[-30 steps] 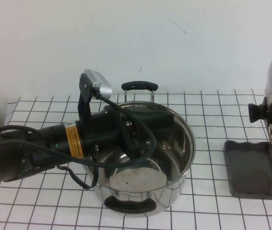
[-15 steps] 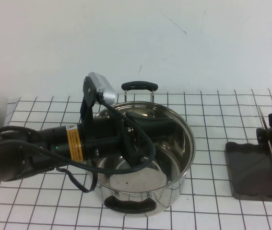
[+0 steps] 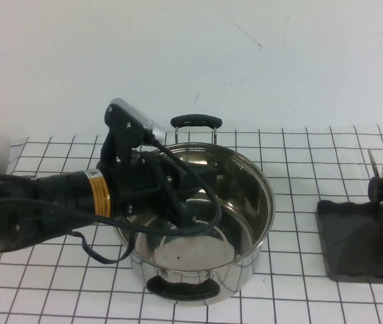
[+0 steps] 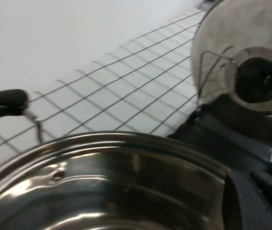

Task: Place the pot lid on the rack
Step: Place the pot lid on the pot rack

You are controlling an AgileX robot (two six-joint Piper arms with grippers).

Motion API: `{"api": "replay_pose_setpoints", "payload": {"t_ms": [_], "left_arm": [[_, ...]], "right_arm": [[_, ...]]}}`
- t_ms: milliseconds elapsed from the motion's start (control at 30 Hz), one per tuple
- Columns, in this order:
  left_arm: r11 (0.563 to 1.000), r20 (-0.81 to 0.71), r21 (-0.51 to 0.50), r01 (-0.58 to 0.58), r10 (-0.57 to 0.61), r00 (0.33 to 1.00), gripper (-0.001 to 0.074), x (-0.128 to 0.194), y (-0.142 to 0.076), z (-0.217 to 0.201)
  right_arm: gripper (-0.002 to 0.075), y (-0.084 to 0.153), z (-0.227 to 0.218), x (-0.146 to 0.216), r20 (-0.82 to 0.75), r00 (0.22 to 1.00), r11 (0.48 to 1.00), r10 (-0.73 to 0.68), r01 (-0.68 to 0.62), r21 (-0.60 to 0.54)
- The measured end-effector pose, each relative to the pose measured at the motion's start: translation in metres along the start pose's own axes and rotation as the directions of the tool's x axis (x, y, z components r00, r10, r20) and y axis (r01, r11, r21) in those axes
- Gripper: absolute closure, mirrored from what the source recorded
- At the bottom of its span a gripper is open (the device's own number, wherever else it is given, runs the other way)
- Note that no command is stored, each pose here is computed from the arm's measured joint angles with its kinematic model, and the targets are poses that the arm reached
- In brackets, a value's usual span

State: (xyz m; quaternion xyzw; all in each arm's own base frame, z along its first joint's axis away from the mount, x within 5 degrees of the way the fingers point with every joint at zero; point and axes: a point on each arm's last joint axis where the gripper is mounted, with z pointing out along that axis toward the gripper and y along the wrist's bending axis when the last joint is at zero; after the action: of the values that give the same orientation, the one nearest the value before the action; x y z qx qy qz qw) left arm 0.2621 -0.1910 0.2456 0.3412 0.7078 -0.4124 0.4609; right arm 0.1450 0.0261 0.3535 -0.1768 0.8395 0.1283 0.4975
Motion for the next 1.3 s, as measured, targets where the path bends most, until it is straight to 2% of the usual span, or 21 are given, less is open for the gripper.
{"api": "replay_pose_setpoints", "payload": {"t_ms": [133,267,433,533,600,767,1033,1300], "left_arm": [[0.983,-0.042,-0.151,-0.101,0.095,0.995,0.0736,-0.016,-0.004,-0.020],[0.941,-0.052,-0.308,-0.140,0.131,0.990,0.0736,-0.025,-0.012,-0.049],[0.835,-0.100,-0.533,-0.138,0.100,0.990,0.0737,-0.009,-0.017,-0.091],[0.752,-0.138,-0.646,-0.132,0.055,0.989,0.0737,0.004,-0.014,-0.109],[0.716,-0.156,-0.686,-0.128,0.027,0.987,0.0737,0.010,-0.012,-0.114],[0.705,-0.158,-0.703,-0.098,-0.021,0.987,0.0737,0.021,-0.011,-0.117],[0.708,-0.183,-0.700,-0.095,-0.050,0.982,0.0737,0.035,-0.011,-0.118],[0.708,-0.182,-0.700,-0.093,-0.051,0.982,0.0737,0.035,-0.011,-0.118]], "right_arm": [[0.0440,0.016,-0.036,0.006,0.048,0.997,0.995,-0.062,0.058,0.083],[0.0510,0.036,-0.074,0.015,0.143,0.981,0.980,-0.127,0.102,0.172],[0.0673,0.065,-0.120,0.030,0.332,0.914,0.954,-0.234,0.149,0.261],[0.0713,0.080,-0.139,0.042,0.394,0.873,0.940,-0.287,0.177,0.292],[0.0720,0.086,-0.145,0.049,0.402,0.864,0.936,-0.305,0.194,0.293],[0.0726,0.091,-0.142,0.063,0.346,0.888,0.941,-0.303,0.223,0.253],[0.0727,0.078,-0.105,0.088,0.217,0.952,0.969,-0.218,0.184,0.168],[0.0727,0.069,-0.077,0.111,0.129,0.980,0.985,-0.153,0.140,0.100]]}}
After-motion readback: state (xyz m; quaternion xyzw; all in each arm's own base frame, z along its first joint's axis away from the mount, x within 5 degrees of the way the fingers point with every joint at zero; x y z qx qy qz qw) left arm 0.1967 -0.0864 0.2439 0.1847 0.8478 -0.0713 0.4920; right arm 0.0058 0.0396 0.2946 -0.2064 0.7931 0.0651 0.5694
